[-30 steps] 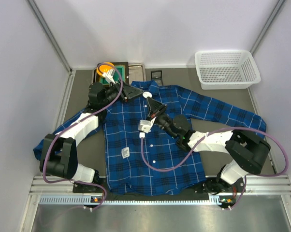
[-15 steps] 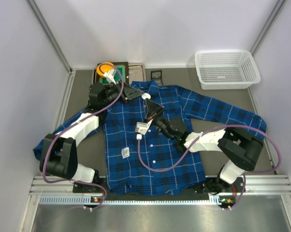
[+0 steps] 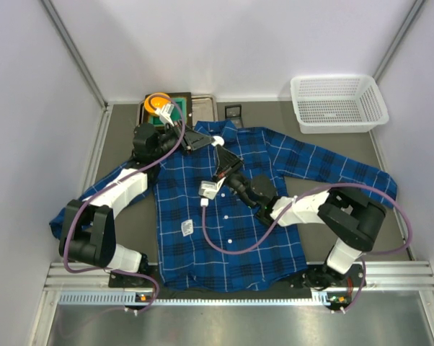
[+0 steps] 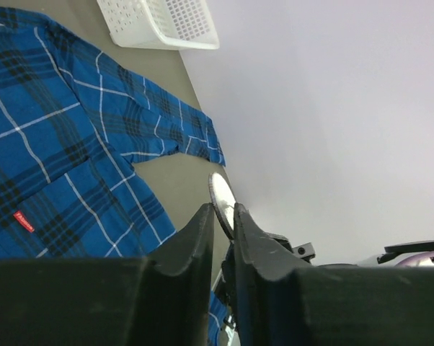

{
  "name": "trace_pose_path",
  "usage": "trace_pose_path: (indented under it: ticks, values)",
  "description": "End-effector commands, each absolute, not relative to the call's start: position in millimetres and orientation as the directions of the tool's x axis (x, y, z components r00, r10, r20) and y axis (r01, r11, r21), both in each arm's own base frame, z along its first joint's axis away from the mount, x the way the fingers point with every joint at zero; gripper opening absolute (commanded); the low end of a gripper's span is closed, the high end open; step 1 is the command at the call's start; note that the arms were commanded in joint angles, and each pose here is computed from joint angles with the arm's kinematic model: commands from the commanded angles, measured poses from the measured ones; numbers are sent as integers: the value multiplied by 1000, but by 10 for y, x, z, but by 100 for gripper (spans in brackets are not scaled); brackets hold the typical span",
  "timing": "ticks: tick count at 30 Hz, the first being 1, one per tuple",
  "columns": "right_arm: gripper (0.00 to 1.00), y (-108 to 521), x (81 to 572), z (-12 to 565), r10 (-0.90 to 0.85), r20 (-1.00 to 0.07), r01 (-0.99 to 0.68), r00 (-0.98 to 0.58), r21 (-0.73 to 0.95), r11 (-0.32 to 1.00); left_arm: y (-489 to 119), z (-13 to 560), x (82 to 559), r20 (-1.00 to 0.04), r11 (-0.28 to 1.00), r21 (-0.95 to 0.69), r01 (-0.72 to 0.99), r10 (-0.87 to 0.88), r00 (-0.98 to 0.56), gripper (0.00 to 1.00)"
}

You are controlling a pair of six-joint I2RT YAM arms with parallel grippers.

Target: Pin the brooch onto the clothing

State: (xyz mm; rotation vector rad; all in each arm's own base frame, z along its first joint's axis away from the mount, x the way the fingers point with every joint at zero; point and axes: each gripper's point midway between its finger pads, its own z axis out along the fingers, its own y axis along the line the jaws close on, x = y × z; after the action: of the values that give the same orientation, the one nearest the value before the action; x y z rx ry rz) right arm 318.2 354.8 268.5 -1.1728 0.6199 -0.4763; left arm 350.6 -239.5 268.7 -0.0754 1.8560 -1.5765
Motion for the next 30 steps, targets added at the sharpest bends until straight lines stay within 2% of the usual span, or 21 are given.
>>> trace_pose_path:
  ticks: [1,2,3,6,7,9,10,11,12,13,14,15,16,17,18,19,20,24,26,30]
  values:
    - [0,3573,3139,3013,-616,-233,66,752,-904,422,-2425,2828,3492,-513,239,-858,454,-449,-732,5]
    - [0,3572,3143,3020,-612,-248,55,751,-900,432,-2420,2826,3496,-512,240,-859,453,-450,-732,0]
    - [0,3584,3150,3016,-611,-253,44,750,-902,428,-2407,2826,3505,-511,243,-859,450,-455,-730,0]
    - [26,3547,3125,3032,-597,-289,6,748,-897,442,-2386,2845,3508,-536,254,-844,473,-447,-716,0]
    - [45,3558,3128,2939,-605,-292,-25,741,-912,409,-2383,2887,3519,-552,259,-833,488,-443,-707,0]
    - [61,3459,3087,3015,-589,-346,-85,730,-901,425,-2385,2853,3489,-583,279,-812,512,-400,-707,0]
    - [72,3465,3080,2814,-602,-365,-170,710,-919,357,-2380,2871,3482,-606,283,-795,536,-379,-699,0]
    - [77,3437,3065,2804,-585,-436,-259,683,-895,364,-2395,2832,3416,-646,285,-763,580,-323,-692,0]
    - [80,3302,3041,2974,-569,-484,-304,665,-871,386,-2393,2757,3374,-642,292,-765,574,-288,-710,0]
    - [86,3260,2935,2572,-603,-516,-479,609,-845,238,-2400,2764,3340,-660,290,-749,596,-254,-707,0]
    - [89,3242,2892,2802,-553,-631,-584,544,-758,291,-2397,2729,3312,-714,300,-696,652,-201,-670,0]
    - [90,3087,2929,2870,-545,-682,-651,488,-700,293,-2406,2775,3276,-745,291,-663,690,-161,-647,0]
    - [93,3066,2801,2780,-530,-730,-752,431,-615,237,-2387,2641,3211,-711,314,-690,653,-120,-693,0]
    - [95,2977,2723,2800,-529,-790,-829,309,-497,256,-2370,2622,3202,-758,323,-634,702,-81,-647,0]
    - [96,2804,2816,2767,-535,-816,-857,219,-423,294,-2375,2636,3128,-764,290,-627,723,-50,-643,0]
    - [96,2829,2724,2778,-497,-849,-902,176,-341,263,-2380,2656,3084,-768,269,-623,734,-32,-640,0]
    - [96,2778,2684,2814,-486,-871,-925,69,-238,296,-2388,2680,3044,-774,244,-618,748,-20,-633,0]
    - [86,2810,2578,2800,-413,-893,-963,-177,71,259,-2451,2800,2819,-828,131,-552,823,30,-560,0]
    - [82,2895,2460,2839,-374,-890,-962,-262,209,176,-2501,2846,2707,-872,81,-480,873,60,-485,0]
    - [85,3003,2273,2872,-369,-852,-925,-372,375,67,-2578,2915,2568,-884,15,-458,889,99,-457,0]
